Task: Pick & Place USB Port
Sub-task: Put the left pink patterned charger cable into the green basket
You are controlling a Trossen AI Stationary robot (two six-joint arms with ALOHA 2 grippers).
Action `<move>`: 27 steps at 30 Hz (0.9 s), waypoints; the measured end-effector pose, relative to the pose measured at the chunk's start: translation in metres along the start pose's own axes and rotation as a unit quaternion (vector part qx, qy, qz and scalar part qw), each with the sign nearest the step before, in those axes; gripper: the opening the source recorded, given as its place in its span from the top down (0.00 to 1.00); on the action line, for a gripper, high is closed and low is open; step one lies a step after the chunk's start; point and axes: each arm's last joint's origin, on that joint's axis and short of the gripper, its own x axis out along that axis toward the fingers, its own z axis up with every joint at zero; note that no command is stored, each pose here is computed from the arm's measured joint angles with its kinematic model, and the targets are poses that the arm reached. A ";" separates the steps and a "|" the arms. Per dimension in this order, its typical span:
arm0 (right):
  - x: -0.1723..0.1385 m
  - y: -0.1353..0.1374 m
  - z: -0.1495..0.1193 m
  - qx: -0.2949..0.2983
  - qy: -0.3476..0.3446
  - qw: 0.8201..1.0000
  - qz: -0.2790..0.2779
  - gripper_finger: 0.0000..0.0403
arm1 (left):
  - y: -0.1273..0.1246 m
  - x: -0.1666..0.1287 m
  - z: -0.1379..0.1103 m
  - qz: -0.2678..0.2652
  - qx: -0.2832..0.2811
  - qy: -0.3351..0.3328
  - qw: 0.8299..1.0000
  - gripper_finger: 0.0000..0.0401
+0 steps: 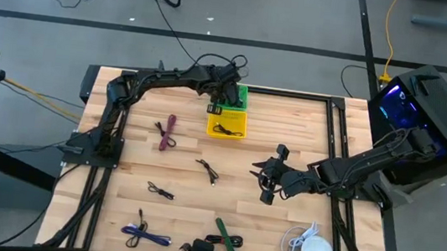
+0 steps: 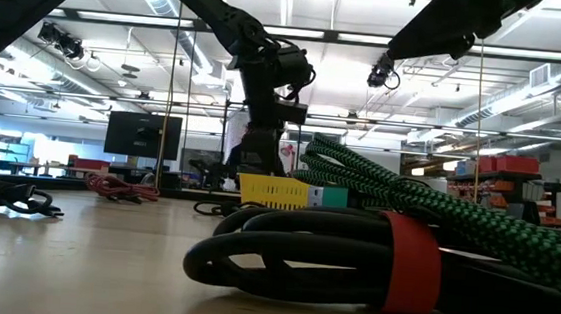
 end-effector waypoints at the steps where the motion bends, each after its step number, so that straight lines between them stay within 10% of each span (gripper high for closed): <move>1: 0.000 0.000 0.000 0.000 0.000 1.000 0.000 0.72 | 0.000 -0.001 0.000 0.004 -0.001 0.003 1.000 0.65; 7: 0.000 0.000 0.000 0.000 0.000 1.000 -0.001 0.72 | -0.001 -0.036 -0.010 0.002 0.002 0.061 0.998 0.68; 18: 0.000 0.000 0.000 0.005 -0.002 1.000 -0.001 0.72 | -0.014 -0.157 -0.052 -0.169 -0.148 0.053 0.973 0.73; 27: 0.000 0.000 0.000 0.000 0.001 1.000 0.001 0.72 | -0.057 -0.157 -0.104 -0.173 -0.319 0.115 0.925 0.76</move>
